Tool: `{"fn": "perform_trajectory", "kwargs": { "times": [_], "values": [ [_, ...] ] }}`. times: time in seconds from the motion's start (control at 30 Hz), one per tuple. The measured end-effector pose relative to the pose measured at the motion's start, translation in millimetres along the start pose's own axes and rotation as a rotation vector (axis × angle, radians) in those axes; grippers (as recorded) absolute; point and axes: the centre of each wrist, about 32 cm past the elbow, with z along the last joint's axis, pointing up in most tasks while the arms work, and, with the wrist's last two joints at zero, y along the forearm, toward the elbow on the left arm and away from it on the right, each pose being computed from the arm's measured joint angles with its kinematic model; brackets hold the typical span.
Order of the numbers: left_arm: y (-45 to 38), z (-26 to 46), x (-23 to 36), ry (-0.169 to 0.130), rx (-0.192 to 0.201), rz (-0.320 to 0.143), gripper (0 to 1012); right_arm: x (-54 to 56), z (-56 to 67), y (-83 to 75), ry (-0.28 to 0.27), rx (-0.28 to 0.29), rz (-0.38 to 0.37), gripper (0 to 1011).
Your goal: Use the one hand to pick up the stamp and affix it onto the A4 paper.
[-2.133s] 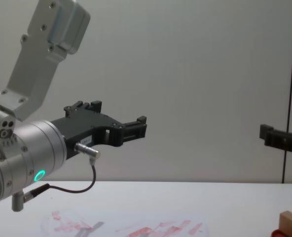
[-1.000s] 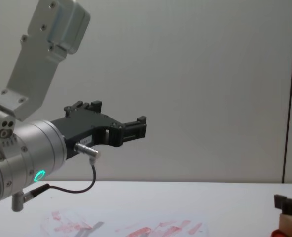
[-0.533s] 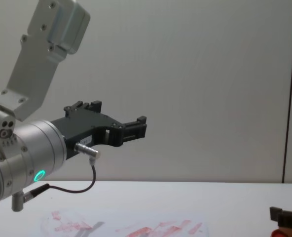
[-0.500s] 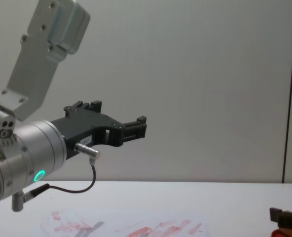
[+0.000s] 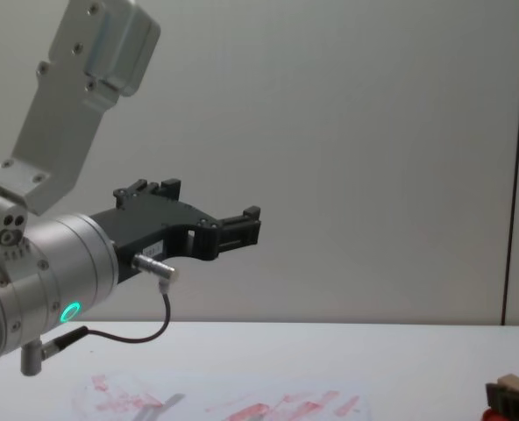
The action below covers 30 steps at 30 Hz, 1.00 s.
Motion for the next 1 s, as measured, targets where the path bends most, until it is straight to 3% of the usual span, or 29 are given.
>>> {"fn": "perform_trajectory", "kwargs": {
  "times": [0.6, 1.0],
  "values": [
    [0.0, 0.0, 0.0, 0.0, 0.0, 0.0, 1003, 3.7, -1.8, -0.9, 0.002, -0.013, -0.001, 223],
    [0.0, 0.0, 0.0, 0.0, 0.0, 0.0, 1002, 3.5, 3.2, -1.5, 0.007, 0.054, 0.04, 219]
  ]
}}
